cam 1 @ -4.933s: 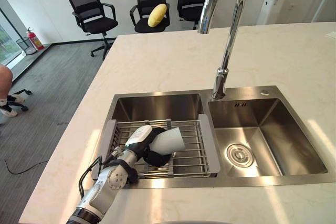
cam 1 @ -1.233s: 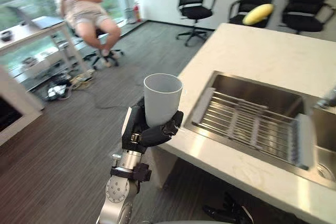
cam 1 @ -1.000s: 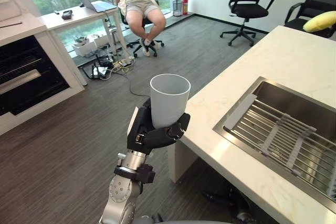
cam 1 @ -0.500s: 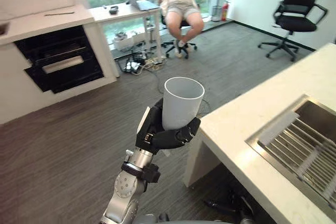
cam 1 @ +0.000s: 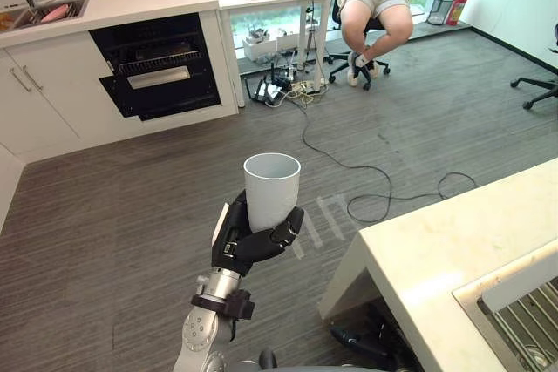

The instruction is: Walk over to the sink, pick up the cup, carry it to the dishwasher, place the cup inside the dishwasher, then close the dishwasher door

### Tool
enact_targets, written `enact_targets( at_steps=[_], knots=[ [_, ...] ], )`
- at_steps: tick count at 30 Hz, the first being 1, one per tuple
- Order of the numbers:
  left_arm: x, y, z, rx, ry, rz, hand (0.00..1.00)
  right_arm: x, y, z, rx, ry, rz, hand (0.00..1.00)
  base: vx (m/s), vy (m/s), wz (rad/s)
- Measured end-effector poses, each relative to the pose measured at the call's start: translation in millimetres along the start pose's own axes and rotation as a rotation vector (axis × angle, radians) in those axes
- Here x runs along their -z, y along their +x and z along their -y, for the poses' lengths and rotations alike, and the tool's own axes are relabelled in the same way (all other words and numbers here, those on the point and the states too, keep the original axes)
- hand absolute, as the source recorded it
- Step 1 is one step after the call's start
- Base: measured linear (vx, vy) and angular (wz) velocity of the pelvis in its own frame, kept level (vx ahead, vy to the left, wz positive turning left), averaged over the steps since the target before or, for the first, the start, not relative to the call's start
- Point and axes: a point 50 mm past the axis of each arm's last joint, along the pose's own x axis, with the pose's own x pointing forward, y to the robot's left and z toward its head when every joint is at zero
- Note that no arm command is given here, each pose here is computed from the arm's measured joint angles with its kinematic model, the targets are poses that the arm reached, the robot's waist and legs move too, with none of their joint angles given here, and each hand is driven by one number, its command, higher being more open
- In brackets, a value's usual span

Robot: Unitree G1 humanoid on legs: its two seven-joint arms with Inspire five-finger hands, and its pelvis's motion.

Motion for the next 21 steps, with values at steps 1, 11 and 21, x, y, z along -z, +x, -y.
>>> enact_targets(
  at_steps=[1, 11, 21],
  knots=[
    [-1, -1, -2, 0.0, 0.009, -0.003, 0.0, 0, 1, 0, -0.005, -0.006, -0.004, 1.0, -0.04, -0.02, 0.29],
    [1, -3, -1, 0.005, -0.009, -0.009, 0.0, -5, 9, -4, -0.049, -0.088, -0.041, 1.0, -0.1, 0.019, 0.36],
    [0, 10, 3, 0.073, -0.018, 0.006, 0.0, -22, 23, -8, -0.045, -0.098, -0.009, 1.0, -0.03, 0.224, 0.39]
  ],
)
